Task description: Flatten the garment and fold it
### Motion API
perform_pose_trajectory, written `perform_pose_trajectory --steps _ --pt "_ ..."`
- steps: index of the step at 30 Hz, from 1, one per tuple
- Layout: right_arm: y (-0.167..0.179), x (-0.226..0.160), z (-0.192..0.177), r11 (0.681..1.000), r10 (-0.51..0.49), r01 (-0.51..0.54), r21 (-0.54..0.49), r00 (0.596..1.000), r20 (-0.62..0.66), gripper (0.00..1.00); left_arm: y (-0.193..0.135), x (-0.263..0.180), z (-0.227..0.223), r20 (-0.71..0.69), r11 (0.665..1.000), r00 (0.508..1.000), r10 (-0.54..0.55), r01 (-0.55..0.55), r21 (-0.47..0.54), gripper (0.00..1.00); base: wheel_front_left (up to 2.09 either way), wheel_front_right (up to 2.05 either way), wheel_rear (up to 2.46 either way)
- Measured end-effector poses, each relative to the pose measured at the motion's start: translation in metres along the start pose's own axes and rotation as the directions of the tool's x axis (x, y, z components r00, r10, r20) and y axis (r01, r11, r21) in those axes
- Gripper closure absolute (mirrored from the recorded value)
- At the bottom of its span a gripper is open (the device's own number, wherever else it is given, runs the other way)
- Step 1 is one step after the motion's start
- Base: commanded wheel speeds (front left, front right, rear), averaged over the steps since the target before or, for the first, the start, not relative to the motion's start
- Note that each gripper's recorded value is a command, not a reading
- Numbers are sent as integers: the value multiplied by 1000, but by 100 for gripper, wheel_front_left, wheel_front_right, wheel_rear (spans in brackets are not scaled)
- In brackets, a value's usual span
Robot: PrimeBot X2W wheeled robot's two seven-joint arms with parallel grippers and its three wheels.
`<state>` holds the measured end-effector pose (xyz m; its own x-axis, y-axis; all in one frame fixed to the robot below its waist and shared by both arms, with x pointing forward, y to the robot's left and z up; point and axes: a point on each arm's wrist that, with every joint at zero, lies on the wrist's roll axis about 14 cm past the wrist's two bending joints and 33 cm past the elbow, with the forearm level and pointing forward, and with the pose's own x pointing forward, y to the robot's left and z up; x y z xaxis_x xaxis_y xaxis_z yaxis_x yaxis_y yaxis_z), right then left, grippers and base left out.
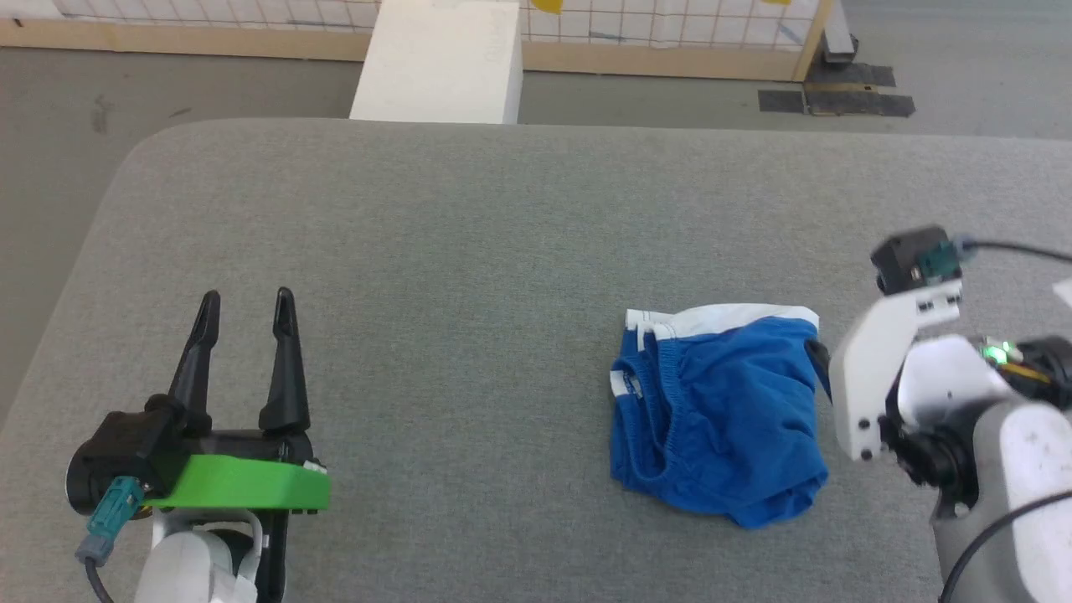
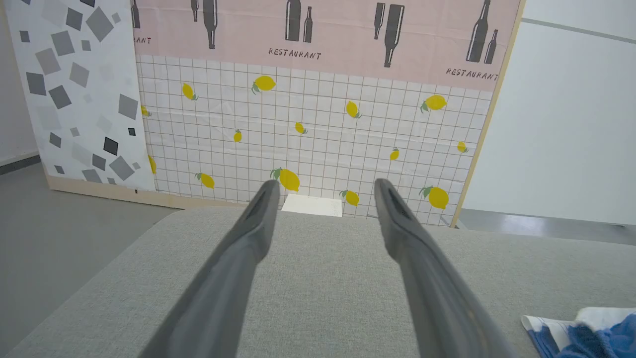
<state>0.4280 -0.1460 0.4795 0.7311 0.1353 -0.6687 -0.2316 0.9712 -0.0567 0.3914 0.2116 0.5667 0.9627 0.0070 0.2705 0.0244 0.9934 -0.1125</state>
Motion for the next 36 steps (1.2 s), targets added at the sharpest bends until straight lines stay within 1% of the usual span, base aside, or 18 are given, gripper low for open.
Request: perform_pose_trajectory --steps 3,7,14,17,18,19,20,27,32,34,36 --pt "-4 5 -25 999 -14 16 30 999 -47 0 -4 3 -7 -15 1000 1000 -12 12 -4 0 0 0 0" --pt "5 19 -48 998 10 -5 58 995 -97 0 -3 4 -14 -37 1000 999 -15 15 -1 0 0 0 0" --pt "14 43 -91 999 15 -7 34 974 -227 0 8 0 -20 -59 1000 998 9 -8 15 0 0 0 0" --pt "13 50 -97 1000 9 -2 26 970 -243 0 11 -2 -21 -66 1000 998 19 -17 21 0 0 0 0" --pt "13 51 -99 1000 9 -2 29 969 -248 12 13 -2 -22 -68 1000 997 22 -21 23 0 0 0 0" --pt "13 52 -99 1000 10 -2 29 969 -246 67 14 -3 -22 -68 999 997 24 -22 24 0 0 0 0" --pt "13 53 -98 1000 10 -3 30 970 -245 99 14 -3 -22 -69 999 997 25 -23 25 0 0 0 0" --pt "11 50 -92 1000 17 -19 -9 977 -214 100 8 5 -22 -62 1000 998 0 2 22 0 0 0 0" --pt "-22 36 -90 996 -47 29 -87 975 -215 100 -7 17 -24 -48 998 997 -54 54 13 0 0 0 0" --pt "-39 28 -89 990 -85 57 -131 972 -218 100 -20 24 -27 -48 996 994 -94 94 -1 0 0 0 0" --pt "-58 19 -88 985 -124 94 -143 968 -219 100 -37 31 -31 -43 990 989 -139 139 -21 0 0 0 0"
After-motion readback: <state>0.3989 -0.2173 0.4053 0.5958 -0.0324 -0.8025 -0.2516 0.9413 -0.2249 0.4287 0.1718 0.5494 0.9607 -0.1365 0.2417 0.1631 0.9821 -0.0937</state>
